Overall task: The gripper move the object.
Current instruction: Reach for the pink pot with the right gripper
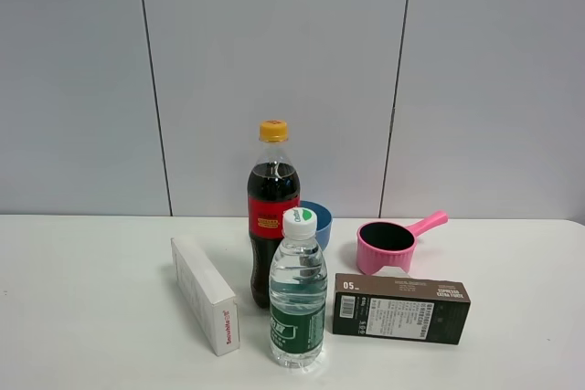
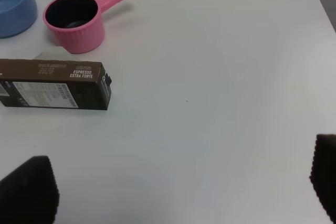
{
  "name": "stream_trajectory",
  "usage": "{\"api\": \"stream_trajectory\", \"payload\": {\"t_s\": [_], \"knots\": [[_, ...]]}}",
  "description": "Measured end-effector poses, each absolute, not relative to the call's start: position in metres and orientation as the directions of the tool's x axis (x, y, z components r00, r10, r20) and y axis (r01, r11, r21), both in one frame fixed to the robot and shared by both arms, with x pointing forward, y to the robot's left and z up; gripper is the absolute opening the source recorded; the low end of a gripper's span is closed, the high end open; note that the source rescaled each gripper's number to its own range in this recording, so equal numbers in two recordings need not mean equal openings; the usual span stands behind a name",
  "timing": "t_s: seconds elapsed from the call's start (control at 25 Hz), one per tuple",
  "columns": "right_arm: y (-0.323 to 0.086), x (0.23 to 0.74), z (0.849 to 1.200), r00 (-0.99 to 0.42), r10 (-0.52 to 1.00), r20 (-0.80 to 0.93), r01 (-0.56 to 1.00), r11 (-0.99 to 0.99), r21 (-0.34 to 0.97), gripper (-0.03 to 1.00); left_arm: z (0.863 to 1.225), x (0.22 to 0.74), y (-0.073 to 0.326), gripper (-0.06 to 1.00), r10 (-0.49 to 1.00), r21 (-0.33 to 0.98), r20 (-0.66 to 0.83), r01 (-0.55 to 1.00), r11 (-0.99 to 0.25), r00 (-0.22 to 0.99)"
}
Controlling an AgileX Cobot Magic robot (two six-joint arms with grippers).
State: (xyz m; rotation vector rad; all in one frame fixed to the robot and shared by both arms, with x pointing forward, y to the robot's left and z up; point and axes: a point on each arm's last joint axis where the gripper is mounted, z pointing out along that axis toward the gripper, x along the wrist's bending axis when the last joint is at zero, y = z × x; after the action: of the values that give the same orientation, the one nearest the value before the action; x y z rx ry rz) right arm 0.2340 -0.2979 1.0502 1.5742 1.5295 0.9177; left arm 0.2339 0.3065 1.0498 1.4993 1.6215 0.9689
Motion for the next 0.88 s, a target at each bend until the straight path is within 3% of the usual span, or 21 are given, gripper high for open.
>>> {"api": "stream_trajectory", "payload": {"t_s": [0.88], "knots": [[-0.2979,0.2340,1.0502,0.031,0.999,-0.004,0.467,-0.011,0.884,1.00,1.0498,0.2339,0.3065,1.00,0.997,0.886,-0.012,0.462,0.044,-0.071]]}}
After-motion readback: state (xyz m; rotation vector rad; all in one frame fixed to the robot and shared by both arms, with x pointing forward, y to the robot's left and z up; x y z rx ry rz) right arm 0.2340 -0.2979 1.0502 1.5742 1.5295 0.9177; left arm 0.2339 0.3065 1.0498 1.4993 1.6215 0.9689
